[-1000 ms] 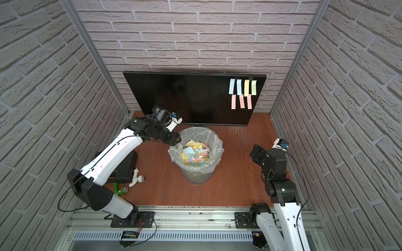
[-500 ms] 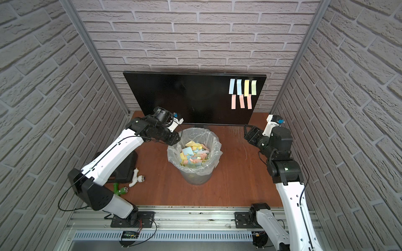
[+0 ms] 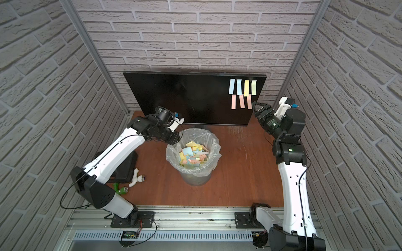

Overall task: Remove the sticky note from the monitor
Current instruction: Adjust the trash bin at the center of the board, then tear off the sticky note from the monitor, then place the sticky note in the trash bin, then tear off the sticky note from the monitor.

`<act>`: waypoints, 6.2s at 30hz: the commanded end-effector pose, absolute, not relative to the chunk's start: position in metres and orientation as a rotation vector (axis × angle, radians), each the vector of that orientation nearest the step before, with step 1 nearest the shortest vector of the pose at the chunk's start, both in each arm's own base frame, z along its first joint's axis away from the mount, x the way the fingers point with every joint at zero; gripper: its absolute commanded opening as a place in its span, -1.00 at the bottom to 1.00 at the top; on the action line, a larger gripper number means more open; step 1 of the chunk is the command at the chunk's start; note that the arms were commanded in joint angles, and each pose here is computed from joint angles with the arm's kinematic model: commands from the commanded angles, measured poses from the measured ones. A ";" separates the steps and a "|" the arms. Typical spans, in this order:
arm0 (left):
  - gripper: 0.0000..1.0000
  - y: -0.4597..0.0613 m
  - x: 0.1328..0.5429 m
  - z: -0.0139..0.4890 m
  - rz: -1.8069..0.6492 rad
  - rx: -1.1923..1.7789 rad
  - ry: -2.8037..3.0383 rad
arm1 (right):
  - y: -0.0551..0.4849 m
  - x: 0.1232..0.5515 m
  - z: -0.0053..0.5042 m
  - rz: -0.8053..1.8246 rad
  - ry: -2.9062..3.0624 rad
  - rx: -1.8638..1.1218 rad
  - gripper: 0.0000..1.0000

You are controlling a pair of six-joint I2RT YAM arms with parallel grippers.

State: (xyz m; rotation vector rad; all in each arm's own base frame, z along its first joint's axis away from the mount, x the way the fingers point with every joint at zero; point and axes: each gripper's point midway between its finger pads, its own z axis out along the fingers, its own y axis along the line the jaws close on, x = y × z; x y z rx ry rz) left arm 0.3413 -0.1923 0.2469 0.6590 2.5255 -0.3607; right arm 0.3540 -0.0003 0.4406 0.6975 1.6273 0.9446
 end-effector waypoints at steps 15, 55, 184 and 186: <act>-0.66 -0.198 0.344 0.249 -0.387 0.672 2.528 | 0.000 0.388 0.503 1.087 1.490 0.573 0.13; -0.64 -0.199 0.344 0.249 -0.390 0.702 2.508 | 0.011 0.364 0.533 1.057 1.451 0.475 -0.93; -0.65 -0.204 0.341 0.253 -0.415 0.775 2.472 | 0.022 0.380 0.488 1.088 1.537 0.457 -0.04; -0.65 -0.205 0.342 0.253 -0.416 0.776 2.471 | 0.023 0.382 0.488 1.093 1.542 0.450 -0.04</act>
